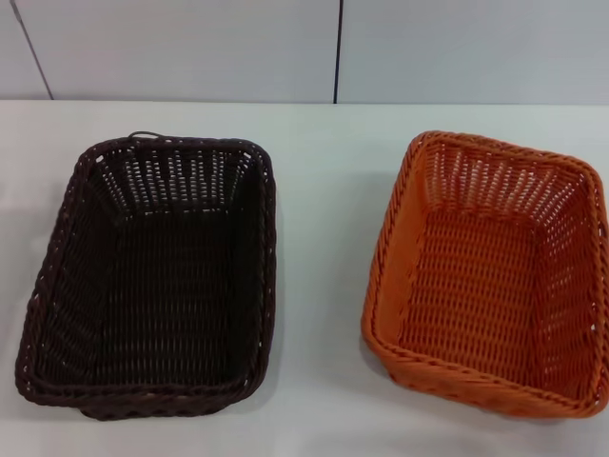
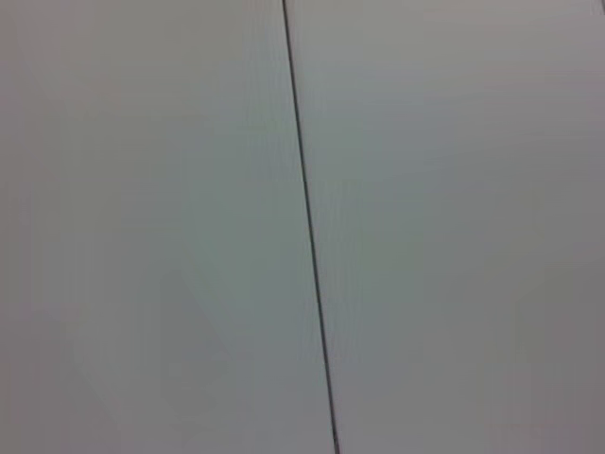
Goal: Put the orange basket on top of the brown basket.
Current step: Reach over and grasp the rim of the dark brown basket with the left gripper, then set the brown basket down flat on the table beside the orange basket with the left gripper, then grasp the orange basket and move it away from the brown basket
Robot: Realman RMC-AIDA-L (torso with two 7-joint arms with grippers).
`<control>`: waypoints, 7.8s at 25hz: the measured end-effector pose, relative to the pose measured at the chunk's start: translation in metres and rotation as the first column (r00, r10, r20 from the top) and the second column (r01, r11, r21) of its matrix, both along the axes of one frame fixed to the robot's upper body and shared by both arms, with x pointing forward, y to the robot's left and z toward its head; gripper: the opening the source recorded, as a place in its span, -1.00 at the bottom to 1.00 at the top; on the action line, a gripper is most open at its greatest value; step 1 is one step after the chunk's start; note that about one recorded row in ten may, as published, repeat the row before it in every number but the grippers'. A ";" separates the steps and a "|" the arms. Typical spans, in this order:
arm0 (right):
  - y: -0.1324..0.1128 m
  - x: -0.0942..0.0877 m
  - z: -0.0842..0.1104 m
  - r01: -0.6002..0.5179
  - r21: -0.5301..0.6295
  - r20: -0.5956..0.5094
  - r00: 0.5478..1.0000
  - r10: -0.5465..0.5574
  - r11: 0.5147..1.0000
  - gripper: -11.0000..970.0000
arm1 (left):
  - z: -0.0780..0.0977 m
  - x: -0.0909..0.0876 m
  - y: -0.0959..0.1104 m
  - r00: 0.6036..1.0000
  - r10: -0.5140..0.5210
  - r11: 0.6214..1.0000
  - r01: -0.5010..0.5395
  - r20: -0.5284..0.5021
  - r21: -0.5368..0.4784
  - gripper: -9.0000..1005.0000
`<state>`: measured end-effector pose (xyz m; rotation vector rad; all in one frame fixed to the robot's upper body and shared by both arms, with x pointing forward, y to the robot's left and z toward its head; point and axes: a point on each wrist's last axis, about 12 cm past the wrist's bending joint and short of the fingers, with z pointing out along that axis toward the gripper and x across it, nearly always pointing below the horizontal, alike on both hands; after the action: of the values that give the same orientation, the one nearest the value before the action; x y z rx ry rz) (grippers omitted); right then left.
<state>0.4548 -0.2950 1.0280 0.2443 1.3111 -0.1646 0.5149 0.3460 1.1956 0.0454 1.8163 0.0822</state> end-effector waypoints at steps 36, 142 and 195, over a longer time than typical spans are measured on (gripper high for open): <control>0.017 -0.031 -0.011 -0.095 -0.018 -0.034 0.995 0.095 0.995 0.61 | -0.047 0.013 -0.043 0.842 -0.205 0.975 0.218 -0.499 -0.034 0.41; 0.033 0.014 0.018 -0.166 -0.010 0.098 0.981 0.166 0.986 0.61 | 0.030 0.008 -0.145 0.690 -0.160 0.903 -0.186 0.706 0.386 0.46; 0.052 0.037 0.222 -0.883 0.327 -0.925 -0.226 0.306 0.335 0.60 | -0.161 -0.076 0.006 0.859 0.267 0.941 -0.330 0.438 0.074 0.46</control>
<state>0.4921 -0.2434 1.2504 -1.3989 2.4134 0.4235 0.4389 0.3518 1.0349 -0.1440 1.3645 0.4183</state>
